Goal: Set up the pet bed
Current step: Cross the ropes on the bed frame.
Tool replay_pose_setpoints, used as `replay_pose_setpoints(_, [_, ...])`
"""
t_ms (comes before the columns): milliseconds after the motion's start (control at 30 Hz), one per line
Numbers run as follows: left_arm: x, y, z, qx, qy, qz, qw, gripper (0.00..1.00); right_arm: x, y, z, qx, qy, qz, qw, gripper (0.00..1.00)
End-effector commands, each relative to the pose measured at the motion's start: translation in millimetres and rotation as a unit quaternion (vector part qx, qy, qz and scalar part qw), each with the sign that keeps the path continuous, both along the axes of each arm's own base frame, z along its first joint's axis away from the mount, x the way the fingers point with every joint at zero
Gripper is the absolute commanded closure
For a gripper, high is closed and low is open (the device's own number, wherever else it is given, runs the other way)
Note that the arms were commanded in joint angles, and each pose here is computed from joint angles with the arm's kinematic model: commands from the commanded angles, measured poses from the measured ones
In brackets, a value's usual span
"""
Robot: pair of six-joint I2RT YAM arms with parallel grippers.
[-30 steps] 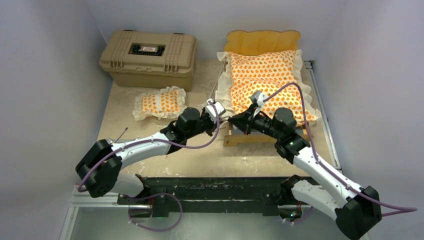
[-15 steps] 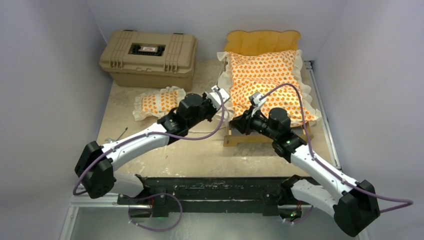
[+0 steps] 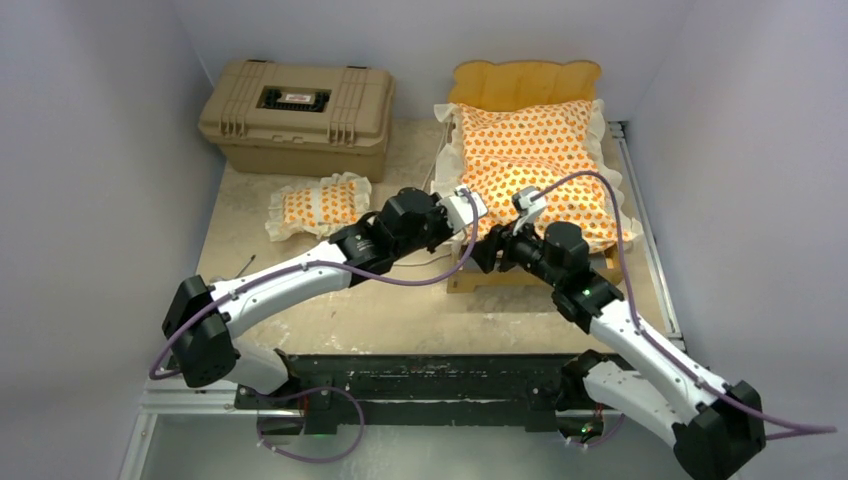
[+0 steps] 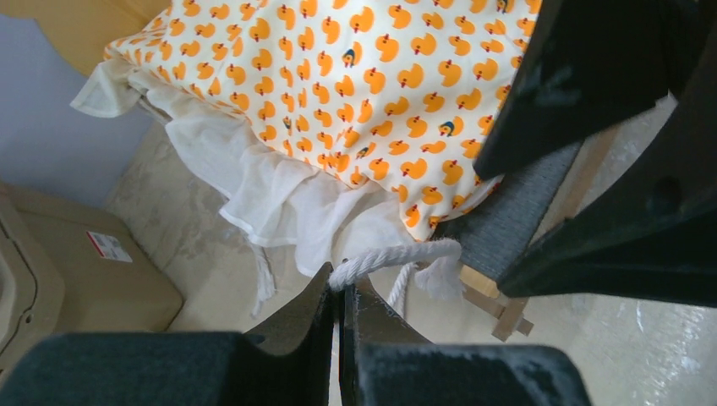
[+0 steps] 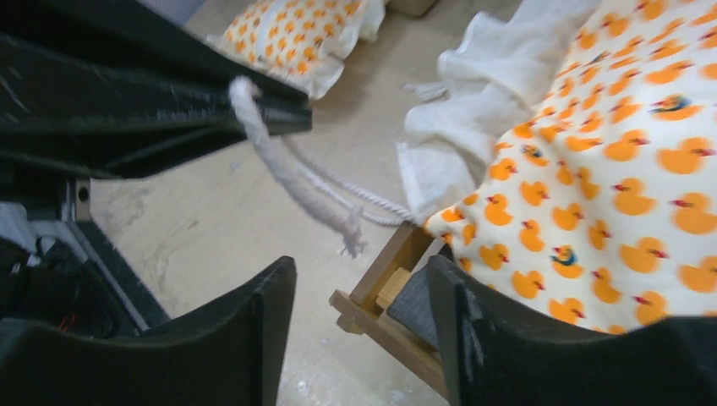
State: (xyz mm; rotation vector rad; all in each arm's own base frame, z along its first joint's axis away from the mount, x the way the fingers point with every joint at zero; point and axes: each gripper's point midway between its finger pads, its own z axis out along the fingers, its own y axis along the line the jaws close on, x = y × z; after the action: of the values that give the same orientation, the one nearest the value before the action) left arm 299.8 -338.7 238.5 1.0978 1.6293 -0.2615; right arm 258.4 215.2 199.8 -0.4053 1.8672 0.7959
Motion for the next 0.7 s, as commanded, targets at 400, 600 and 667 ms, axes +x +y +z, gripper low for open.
replay_pose_setpoints(400, [-6.8, -31.3, -4.9, -0.010, -0.004, -0.028, 1.000, 1.00, 12.1, -60.9, 11.7, 0.047, -0.007, -0.198, 0.979, 0.01])
replay_pose_setpoints(600, [-1.2, -31.1, -19.9, -0.001, -0.005, -0.016, 1.000, 1.00, 10.9, -57.7, 20.3, 0.047, -0.026, -0.183, 0.982, 0.01])
replay_pose_setpoints(667, [0.7, -30.0, -24.4, 0.002, -0.008, -0.012, 1.000, 1.00, 9.1, -51.1, 19.6, 0.042, -0.026, -0.161, 0.986, 0.01])
